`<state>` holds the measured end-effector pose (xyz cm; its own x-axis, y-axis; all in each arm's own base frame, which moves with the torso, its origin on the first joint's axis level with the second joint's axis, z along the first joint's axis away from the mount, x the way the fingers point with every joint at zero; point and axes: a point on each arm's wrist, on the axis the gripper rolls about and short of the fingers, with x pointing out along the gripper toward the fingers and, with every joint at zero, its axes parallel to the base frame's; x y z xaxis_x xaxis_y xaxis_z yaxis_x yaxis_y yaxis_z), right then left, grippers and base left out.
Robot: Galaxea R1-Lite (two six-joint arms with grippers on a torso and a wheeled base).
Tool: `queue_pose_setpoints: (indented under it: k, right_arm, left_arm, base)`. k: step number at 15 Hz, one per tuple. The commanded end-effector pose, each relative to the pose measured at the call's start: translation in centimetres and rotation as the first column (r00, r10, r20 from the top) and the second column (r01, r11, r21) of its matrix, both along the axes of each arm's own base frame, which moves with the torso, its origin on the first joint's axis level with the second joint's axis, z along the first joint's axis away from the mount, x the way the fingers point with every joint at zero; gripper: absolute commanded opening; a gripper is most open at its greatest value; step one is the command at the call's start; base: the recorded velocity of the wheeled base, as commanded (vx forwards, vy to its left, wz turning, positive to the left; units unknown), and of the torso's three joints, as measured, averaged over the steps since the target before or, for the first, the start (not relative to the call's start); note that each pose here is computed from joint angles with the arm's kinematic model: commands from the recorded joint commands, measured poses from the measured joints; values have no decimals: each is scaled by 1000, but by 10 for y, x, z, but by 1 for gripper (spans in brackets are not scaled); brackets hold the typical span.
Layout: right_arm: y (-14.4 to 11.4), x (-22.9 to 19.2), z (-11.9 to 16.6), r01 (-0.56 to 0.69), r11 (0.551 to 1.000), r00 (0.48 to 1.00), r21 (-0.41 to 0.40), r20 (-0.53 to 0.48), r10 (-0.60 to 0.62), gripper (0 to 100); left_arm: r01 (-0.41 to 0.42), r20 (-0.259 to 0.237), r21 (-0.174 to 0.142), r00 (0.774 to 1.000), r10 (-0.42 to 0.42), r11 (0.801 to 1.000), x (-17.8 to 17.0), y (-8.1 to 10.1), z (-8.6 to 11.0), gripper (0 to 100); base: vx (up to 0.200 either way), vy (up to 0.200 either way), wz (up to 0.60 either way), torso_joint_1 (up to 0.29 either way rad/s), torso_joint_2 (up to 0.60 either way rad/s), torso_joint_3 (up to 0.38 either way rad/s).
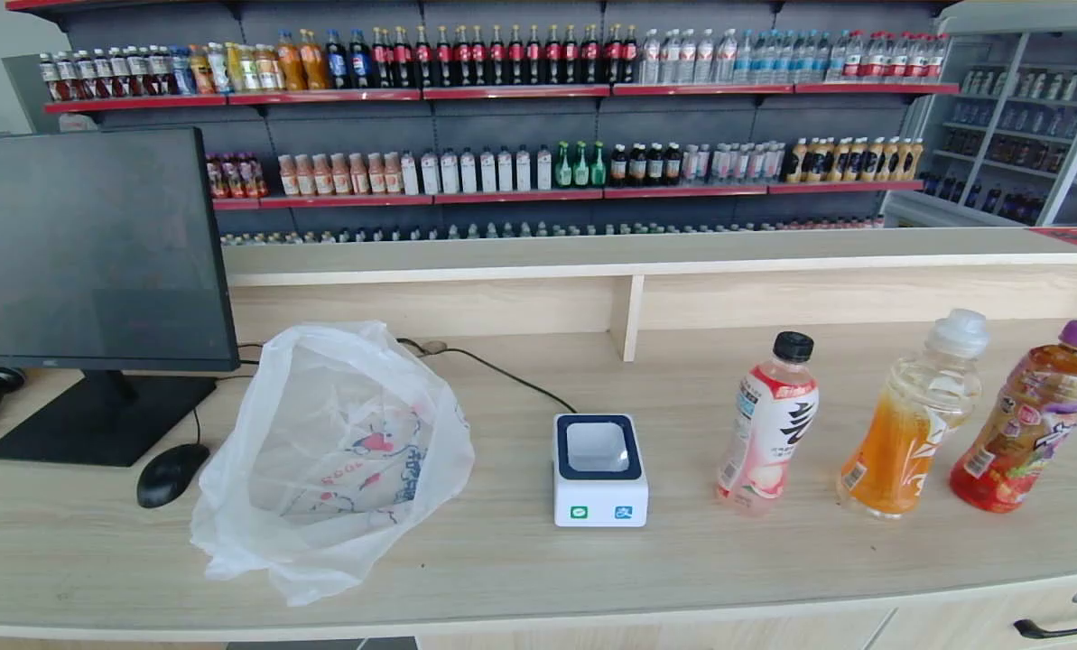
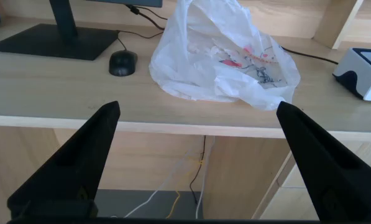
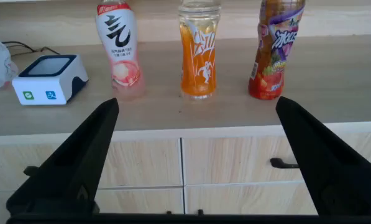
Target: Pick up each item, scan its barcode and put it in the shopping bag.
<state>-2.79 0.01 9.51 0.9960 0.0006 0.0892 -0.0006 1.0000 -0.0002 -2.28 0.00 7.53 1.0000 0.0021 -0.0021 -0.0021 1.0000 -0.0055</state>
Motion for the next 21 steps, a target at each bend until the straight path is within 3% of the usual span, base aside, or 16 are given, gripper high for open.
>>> queue_pose_setpoints:
  k: [1, 4, 6, 8, 9, 10, 12, 16, 21]
  right_arm:
    - [0, -3, 23, -5, 1000, 999, -1, 38, 5, 100]
    - [-1, 7, 67, -48, 999, 999, -1, 20, 48, 100]
    - [0, 32, 114, -79, 997, 997, -11, 23, 80, 100]
    - [3, 63, 137, -83, 996, 992, -44, 89, 87, 100]
    - [7, 105, 153, -80, 995, 978, -56, 190, 89, 100]
    - [10, 129, 157, -77, 995, 969, -57, 231, 88, 100]
    - [12, 159, 153, -72, 995, 959, -62, 271, 86, 100]
    - [20, 199, 116, -86, 994, 936, -68, 337, 104, 100]
    - [38, 201, 80, -194, 978, 964, -73, 172, 204, 100]
  left_arm:
    - [1, -1, -1, 1000, -1, 1000, 0, 0, 0, 100]
    - [-1, -1, -1, 1000, 1, 1000, 0, 0, 0, 100]
    - [-1, -1, -1, 1000, 1, 1000, 0, 0, 0, 100]
    - [-1, -1, 1, 1000, 1, 1000, 0, 0, 0, 100]
    - [-1, -1, -1, 1000, 1, 1000, 0, 0, 0, 100]
    - [-1, -1, -1, 1000, 1, 1000, 0, 0, 0, 100]
    - [1, -1, -1, 1000, -1, 1000, 0, 0, 0, 100]
    - [-1, -1, -1, 1000, 1, 1000, 0, 0, 0, 100]
    - [-1, -1, 1, 1000, 1, 1000, 0, 0, 0, 100]
  base:
    - [0, 0, 0, 0, 0, 0]
    - [0, 0, 0, 0, 0, 0]
    - [0, 0, 0, 0, 0, 0]
    - [0, 0, 0, 0, 0, 0]
    - [0, 0, 0, 0, 0, 0]
    - [0, 0, 0, 0, 0, 0]
    - [0, 0, 0, 0, 0, 0]
    - [0, 0, 0, 0, 0, 0]
    - [0, 0, 0, 0, 0, 0]
